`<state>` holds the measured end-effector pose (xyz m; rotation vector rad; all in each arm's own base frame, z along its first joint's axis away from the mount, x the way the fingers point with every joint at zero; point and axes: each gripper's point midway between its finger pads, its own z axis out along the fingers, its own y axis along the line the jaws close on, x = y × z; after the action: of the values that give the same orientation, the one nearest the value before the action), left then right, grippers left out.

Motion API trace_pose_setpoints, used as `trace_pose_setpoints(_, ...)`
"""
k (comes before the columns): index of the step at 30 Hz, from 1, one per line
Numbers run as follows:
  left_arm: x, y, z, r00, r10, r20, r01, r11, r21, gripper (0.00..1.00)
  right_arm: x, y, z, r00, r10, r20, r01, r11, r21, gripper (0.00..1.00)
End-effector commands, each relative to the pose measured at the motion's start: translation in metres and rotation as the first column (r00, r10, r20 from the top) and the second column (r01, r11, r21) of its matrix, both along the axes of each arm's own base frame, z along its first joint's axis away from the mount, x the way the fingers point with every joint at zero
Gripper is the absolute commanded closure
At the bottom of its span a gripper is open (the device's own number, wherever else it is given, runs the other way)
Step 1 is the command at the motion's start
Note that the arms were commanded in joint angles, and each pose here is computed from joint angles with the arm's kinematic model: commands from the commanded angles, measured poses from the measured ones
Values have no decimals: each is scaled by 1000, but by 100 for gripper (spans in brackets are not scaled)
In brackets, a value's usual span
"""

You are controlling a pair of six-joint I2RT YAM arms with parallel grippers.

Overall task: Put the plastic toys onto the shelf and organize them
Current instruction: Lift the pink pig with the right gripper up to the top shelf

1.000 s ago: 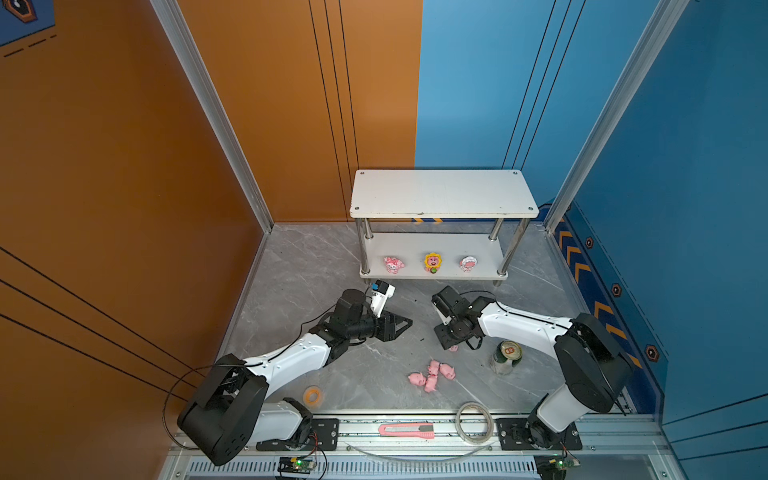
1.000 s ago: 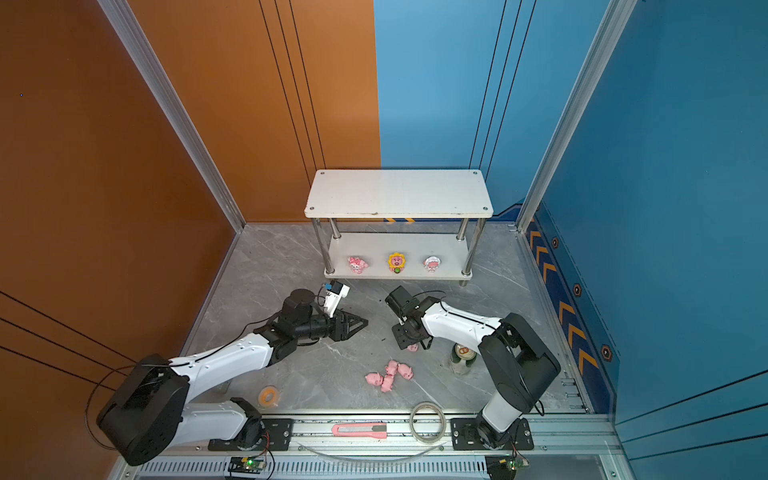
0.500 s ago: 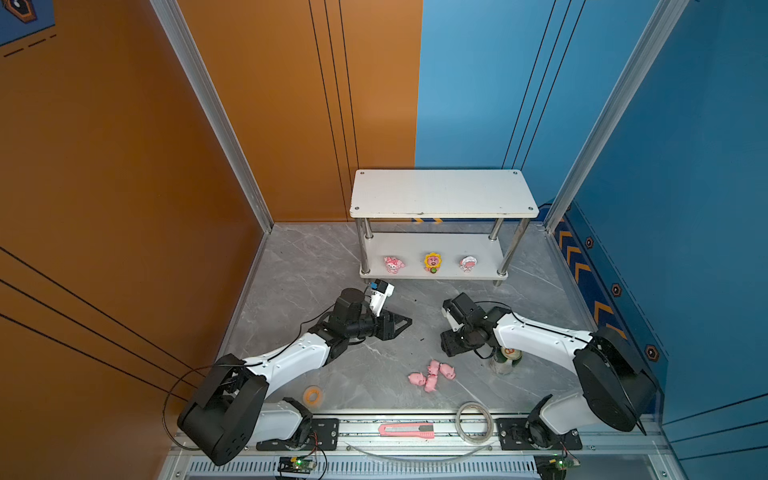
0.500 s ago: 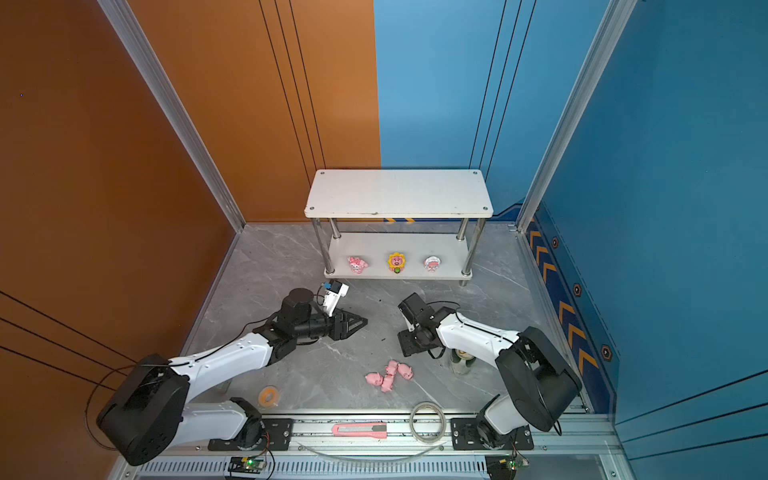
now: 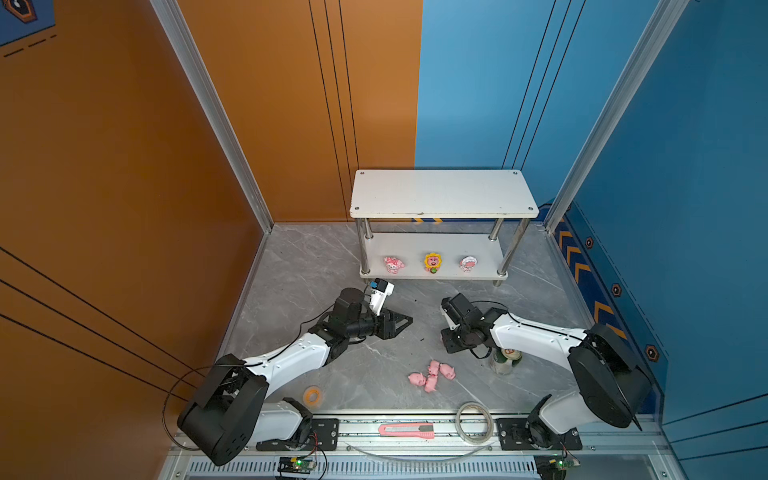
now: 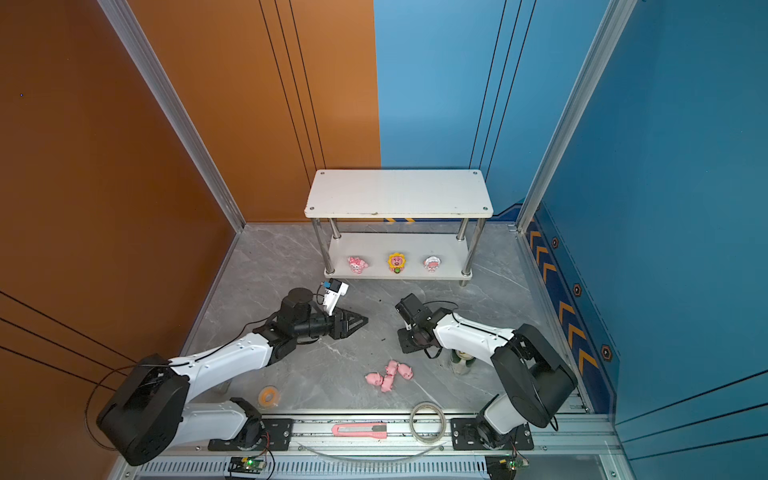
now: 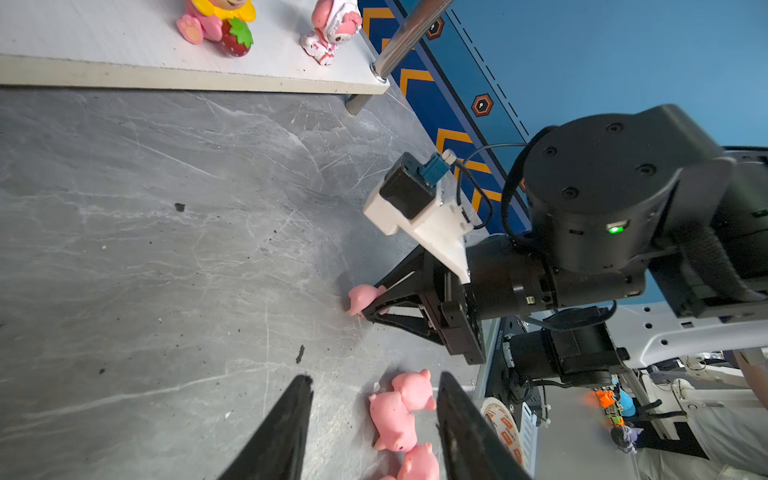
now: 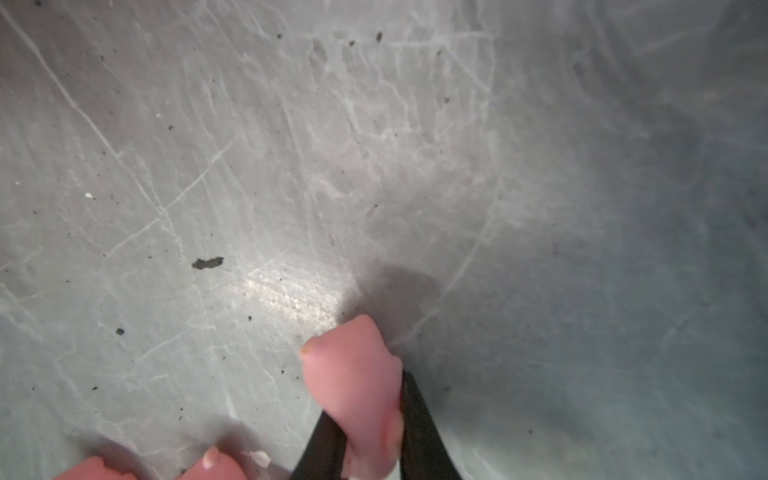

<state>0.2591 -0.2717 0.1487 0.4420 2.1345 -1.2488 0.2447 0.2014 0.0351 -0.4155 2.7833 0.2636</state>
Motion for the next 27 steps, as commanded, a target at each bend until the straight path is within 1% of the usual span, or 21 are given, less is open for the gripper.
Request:
trace_pose_setpoints(1, -1, 3, -2, 1000, -3, -5, 3, 1000, -8, 49, 12, -12, 46, 994, -37, 102, 41, 998, -39, 87)
trace_pose_setpoints(6, -1, 3, -5, 1000, -1, -6, 1, 1000, -1, 49, 19, -35, 124, 967, -57, 247, 79, 994, -79, 89)
trace_pose_setpoints(8, -2, 4, -7, 1000, -2, -10, 2, 1000, 1, 49, 23, -44, 161, 947, -72, 314, 103, 991, -82, 90)
trace_pose_setpoints(10, -3, 4, -8, 1000, -3, -11, 3, 1000, 3, 50, 30, -52, 200, 916, -92, 391, 129, 989, -68, 90)
trace_pose_setpoints(12, -4, 5, -9, 1000, -3, -12, 3, 1000, 3, 50, 39, -61, 245, 866, -122, 485, 162, 986, -40, 90)
trace_pose_setpoints(14, -5, 6, -10, 1000, -3, -12, 3, 1000, 6, 50, 49, -72, 292, 801, -170, 574, 202, 979, 8, 91)
trace_pose_setpoints(16, -6, 6, -12, 1000, -4, -15, 4, 1000, 7, 50, 59, -82, 337, 735, -218, 642, 232, 971, 64, 91)
trace_pose_setpoints(18, -7, 6, -13, 1000, -4, -19, 4, 1000, 9, 50, 72, -95, 369, 678, -257, 688, 269, 959, 92, 92)
trace_pose_setpoints(21, -8, 7, -13, 1000, -5, -21, 6, 1000, 7, 50, 98, -110, 402, 623, -296, 724, 325, 940, 105, 92)
trace_pose_setpoints(22, -8, 7, -12, 1000, -7, -18, 7, 1000, 5, 50, 108, -117, 407, 612, -311, 727, 350, 931, 104, 93)
trace_pose_setpoints(24, -9, 7, -12, 1000, -6, -19, 6, 1000, 6, 50, 127, -126, 414, 603, -339, 722, 377, 919, 116, 93)
trace_pose_setpoints(27, -9, 8, -14, 1000, -5, -22, 5, 1000, 11, 50, 152, -133, 414, 614, -368, 698, 396, 909, 131, 92)
